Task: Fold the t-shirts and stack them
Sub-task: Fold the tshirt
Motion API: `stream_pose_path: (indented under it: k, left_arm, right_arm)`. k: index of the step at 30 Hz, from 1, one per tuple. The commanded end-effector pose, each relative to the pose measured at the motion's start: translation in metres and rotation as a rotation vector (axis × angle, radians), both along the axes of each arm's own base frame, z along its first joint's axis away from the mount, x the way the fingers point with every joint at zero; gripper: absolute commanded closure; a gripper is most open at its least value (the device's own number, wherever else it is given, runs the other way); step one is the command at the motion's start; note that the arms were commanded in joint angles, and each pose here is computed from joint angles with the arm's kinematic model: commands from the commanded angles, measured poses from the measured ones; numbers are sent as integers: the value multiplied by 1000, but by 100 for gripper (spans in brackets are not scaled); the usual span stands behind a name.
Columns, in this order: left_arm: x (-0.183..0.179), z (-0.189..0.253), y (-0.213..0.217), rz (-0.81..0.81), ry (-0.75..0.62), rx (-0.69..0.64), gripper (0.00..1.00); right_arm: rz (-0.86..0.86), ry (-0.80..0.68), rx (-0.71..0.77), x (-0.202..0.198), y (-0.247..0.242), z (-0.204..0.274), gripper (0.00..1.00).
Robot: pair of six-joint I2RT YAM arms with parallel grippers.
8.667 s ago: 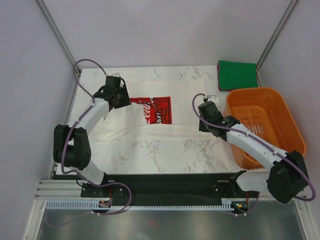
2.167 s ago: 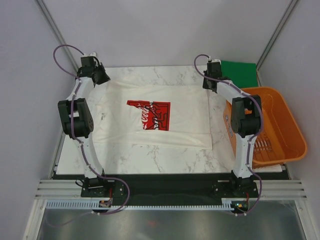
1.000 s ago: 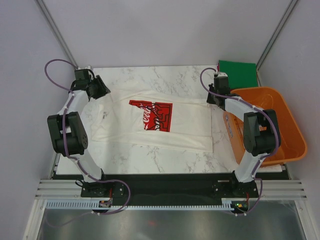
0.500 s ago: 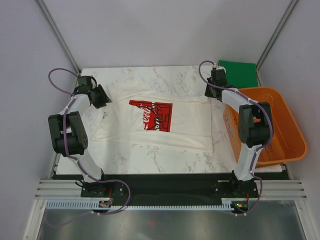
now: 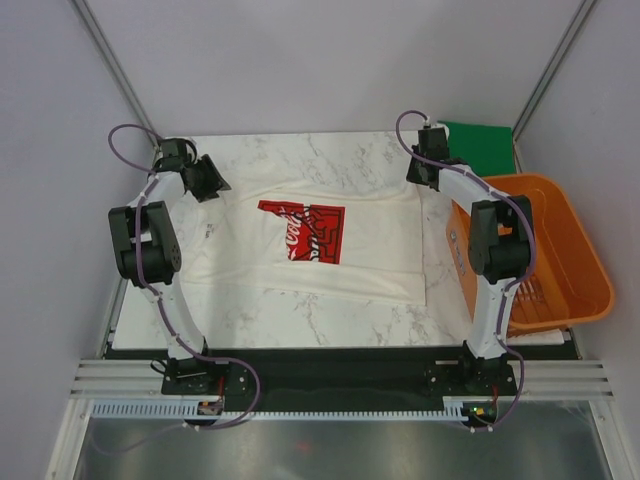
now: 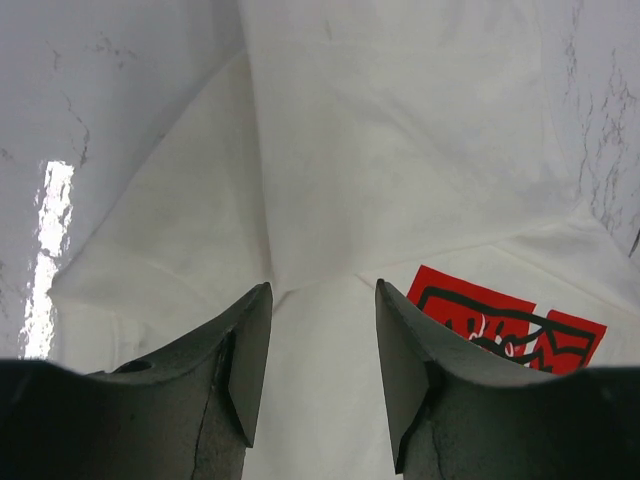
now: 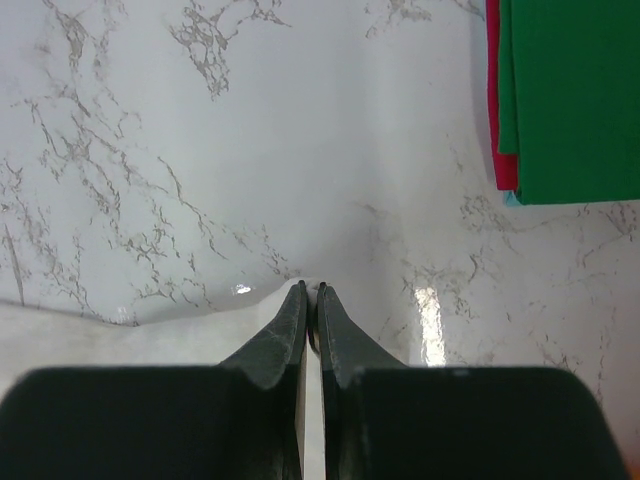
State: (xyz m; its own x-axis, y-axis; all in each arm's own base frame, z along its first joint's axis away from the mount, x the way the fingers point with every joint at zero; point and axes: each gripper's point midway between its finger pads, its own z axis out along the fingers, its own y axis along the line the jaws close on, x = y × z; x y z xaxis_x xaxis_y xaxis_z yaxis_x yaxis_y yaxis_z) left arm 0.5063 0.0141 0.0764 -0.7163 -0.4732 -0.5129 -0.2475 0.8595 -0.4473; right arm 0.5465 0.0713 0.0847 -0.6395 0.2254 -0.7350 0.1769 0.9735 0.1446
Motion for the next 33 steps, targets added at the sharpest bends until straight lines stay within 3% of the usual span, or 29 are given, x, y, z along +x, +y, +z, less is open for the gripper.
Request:
stream_pose_path:
  k: [1, 11, 14, 15, 18, 25, 33]
  left_arm:
    - [18, -3, 0, -39, -27, 18, 46]
    - [34, -22, -7, -55, -14, 44, 48]
    - [45, -15, -13, -69, -44, 43, 72]
    - [47, -13, -15, -68, -46, 35, 86]
    - [56, 0, -11, -34, -73, 40, 98]
    - [95, 45, -7, 18, -192, 15, 98]
    - [132, 28, -11, 15, -215, -36, 98]
  right_arm:
    - [0, -38, 25, 7, 4, 9, 100]
    - [3, -58, 18, 12, 4, 13, 100]
    - [7, -64, 16, 14, 4, 13, 100]
    - [8, -63, 15, 14, 4, 13, 100]
    - [3, -71, 5, 17, 2, 15, 100]
    - [-33, -136, -19, 32, -5, 11, 100]
    - [-118, -146, -60, 40, -18, 2, 100]
